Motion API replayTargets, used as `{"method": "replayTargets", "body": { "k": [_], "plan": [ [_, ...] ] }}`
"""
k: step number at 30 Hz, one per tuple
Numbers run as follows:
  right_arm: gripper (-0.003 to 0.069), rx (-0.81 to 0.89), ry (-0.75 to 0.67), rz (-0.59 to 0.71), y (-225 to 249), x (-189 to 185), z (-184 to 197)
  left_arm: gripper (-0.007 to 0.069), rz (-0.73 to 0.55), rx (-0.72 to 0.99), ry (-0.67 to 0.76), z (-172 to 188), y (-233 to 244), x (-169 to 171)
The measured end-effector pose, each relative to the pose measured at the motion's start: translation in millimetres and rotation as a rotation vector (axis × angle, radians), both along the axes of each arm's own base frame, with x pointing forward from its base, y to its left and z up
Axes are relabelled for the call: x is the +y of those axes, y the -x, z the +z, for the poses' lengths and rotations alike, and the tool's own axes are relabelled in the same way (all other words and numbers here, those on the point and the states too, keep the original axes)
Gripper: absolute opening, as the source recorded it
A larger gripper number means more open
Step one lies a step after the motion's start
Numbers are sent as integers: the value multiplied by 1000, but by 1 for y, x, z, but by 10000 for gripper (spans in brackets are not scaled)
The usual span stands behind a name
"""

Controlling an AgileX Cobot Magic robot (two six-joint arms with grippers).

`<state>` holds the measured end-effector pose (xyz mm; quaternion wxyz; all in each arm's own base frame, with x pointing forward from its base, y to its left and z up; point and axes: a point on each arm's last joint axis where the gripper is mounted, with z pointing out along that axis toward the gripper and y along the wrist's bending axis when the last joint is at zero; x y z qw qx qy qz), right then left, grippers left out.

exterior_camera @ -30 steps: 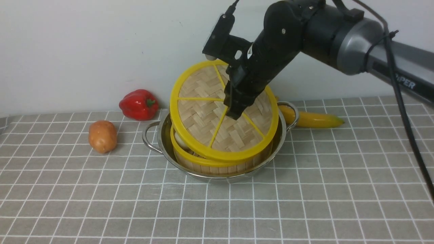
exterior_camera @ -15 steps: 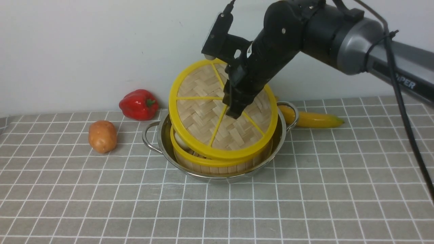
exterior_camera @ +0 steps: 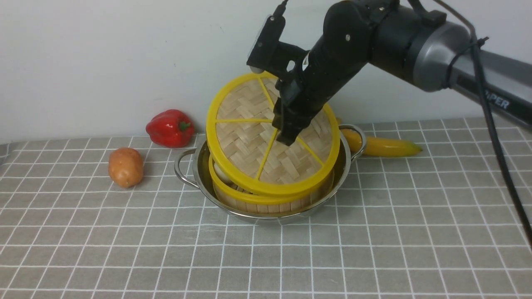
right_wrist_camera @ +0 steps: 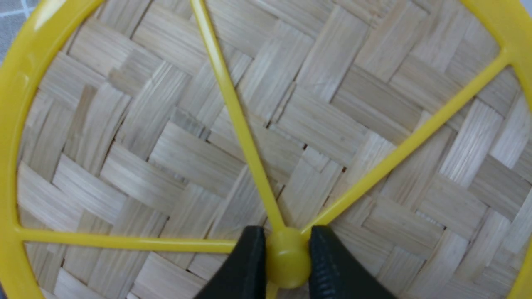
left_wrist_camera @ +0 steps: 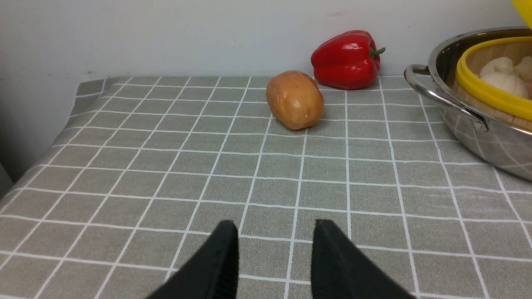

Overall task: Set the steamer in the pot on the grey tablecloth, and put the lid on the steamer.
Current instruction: 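Place the bamboo steamer lid onto the steamer basket in the pot with the right gripper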

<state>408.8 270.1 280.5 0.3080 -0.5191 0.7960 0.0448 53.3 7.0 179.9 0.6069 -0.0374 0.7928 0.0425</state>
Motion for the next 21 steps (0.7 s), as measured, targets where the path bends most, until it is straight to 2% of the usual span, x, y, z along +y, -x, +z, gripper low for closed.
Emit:
{"method": "replayTargets", "body": {
  "k": [17, 21],
  "plan": [
    [148, -2, -3, 2, 0, 0, 0, 243, 0, 0, 0, 0, 0, 0],
    [169, 0, -11, 2, 0, 1, 0, 243, 0, 0, 0, 0, 0, 0]
  ]
}}
